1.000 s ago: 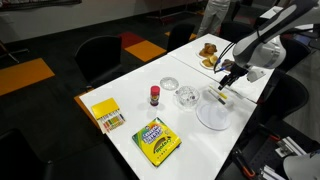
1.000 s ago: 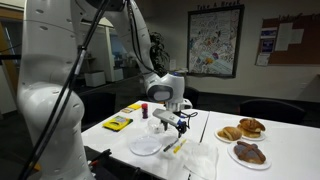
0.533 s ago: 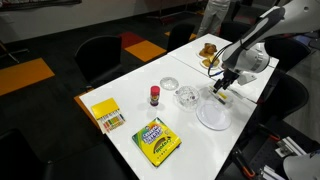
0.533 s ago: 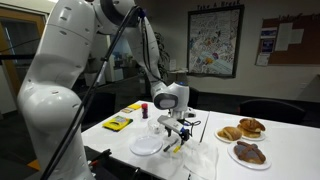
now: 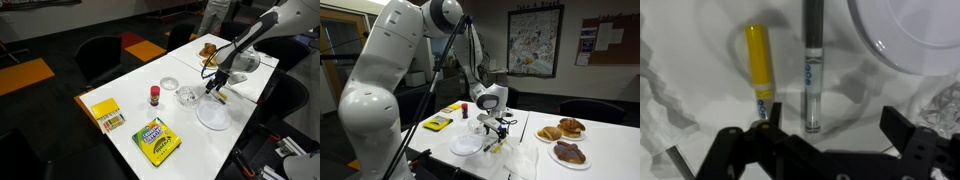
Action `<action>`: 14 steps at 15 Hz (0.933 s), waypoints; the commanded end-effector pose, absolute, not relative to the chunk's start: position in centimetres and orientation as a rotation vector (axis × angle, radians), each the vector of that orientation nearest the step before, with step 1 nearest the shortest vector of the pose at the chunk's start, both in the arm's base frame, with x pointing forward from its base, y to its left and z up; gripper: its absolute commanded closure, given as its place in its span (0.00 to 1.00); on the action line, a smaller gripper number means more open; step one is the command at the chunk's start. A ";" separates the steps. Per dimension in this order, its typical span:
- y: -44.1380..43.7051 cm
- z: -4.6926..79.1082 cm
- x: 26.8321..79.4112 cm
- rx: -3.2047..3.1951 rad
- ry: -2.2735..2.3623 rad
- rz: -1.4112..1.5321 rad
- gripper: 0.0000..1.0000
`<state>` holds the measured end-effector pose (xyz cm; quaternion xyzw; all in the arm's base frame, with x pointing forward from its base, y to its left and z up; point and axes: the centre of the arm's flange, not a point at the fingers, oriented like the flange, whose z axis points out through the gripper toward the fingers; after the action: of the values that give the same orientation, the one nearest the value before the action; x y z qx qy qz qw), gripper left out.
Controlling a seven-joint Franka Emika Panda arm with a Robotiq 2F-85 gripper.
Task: Put the black marker on the white plate
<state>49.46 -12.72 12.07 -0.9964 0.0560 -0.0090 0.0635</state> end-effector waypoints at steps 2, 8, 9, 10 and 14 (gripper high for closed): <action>-12.6 10.9 50.0 -2.987 0.214 0.029 0.00; -12.9 9.9 49.0 -3.075 0.394 0.160 0.34; -12.9 10.1 49.1 -3.082 0.413 0.163 0.40; -13.0 10.2 49.1 -3.088 0.430 0.166 0.49; -13.3 10.4 49.2 -3.100 0.475 0.182 0.76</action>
<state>49.24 -13.48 11.15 -0.9887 0.1445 0.0382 0.0070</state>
